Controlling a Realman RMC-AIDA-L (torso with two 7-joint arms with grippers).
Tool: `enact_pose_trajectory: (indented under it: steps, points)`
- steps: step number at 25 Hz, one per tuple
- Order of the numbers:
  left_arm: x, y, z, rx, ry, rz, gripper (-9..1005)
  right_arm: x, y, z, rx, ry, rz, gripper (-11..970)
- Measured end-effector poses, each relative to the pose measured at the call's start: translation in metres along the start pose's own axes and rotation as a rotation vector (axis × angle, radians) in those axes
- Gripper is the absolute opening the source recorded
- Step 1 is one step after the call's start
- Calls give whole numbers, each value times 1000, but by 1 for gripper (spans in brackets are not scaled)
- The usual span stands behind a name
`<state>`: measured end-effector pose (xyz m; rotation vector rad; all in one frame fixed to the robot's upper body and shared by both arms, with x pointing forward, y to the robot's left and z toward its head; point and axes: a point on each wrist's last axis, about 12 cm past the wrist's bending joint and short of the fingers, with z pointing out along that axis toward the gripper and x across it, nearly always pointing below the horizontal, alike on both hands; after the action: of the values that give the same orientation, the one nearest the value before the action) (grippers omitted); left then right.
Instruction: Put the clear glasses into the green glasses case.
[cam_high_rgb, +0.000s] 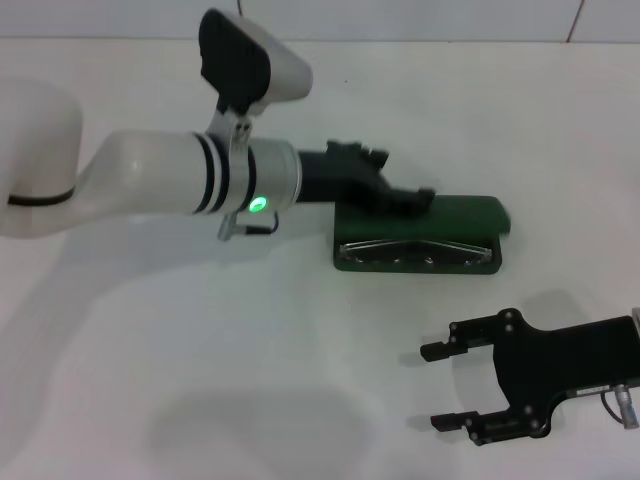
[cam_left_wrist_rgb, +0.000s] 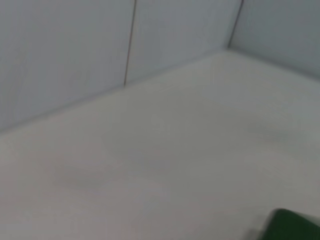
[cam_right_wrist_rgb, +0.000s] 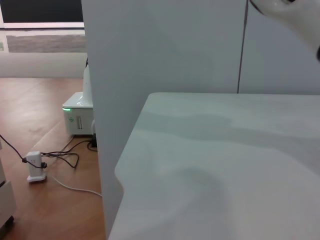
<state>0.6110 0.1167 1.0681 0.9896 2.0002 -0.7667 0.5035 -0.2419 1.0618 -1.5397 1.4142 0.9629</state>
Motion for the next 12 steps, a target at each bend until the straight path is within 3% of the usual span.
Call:
enact_pose_trajectory:
  steps: [6, 12]
  points:
    - [10, -2, -7, -3, -17, 1, 894, -1, -1, 0, 2, -2, -2, 636]
    - [8, -7, -15, 45, -88, -4, 893, -4, -3, -1, 13, -17, -7, 636]
